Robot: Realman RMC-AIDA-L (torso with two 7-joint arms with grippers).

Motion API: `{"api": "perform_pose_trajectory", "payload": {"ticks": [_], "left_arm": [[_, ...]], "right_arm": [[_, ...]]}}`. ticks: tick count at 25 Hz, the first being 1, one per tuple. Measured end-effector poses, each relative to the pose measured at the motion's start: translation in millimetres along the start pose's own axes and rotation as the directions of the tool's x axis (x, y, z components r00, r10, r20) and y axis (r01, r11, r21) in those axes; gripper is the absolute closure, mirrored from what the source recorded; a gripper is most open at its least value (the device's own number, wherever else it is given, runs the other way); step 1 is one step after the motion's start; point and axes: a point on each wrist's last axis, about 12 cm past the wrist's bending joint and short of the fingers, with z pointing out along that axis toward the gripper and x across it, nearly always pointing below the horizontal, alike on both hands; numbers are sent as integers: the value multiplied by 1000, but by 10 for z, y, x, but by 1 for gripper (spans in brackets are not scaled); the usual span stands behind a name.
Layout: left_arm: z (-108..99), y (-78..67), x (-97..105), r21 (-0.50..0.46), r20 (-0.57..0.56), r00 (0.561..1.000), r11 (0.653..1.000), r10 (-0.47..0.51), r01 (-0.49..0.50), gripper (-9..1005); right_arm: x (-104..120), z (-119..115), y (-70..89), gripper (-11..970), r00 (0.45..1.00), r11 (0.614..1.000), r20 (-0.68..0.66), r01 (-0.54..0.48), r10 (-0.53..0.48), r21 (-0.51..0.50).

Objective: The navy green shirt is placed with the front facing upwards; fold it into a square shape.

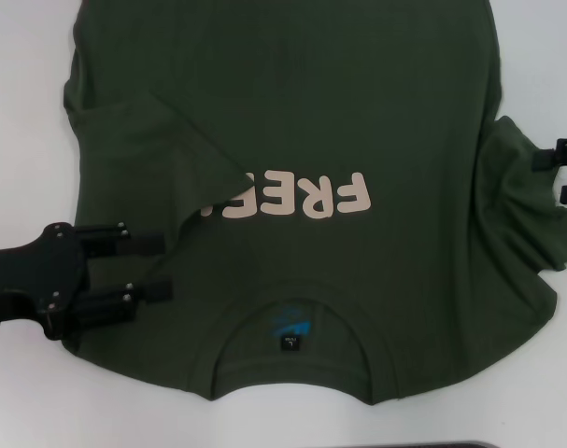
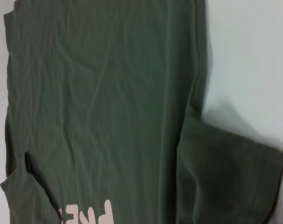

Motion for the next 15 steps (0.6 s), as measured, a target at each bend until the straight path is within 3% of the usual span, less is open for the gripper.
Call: {"api": "perform_pose_trajectory", "payload": {"ticks": [7, 15], "left_arm": [[15, -6, 5, 4, 5, 1000, 1000, -3, 2, 415], [22, -8, 7, 5, 6, 1000, 1000, -3, 3, 414]], "right_arm": [[-11, -73, -16, 77, 999, 999, 6, 39, -39, 15], [27, 12, -4, 76, 993, 993, -48, 109, -107, 45]]}}
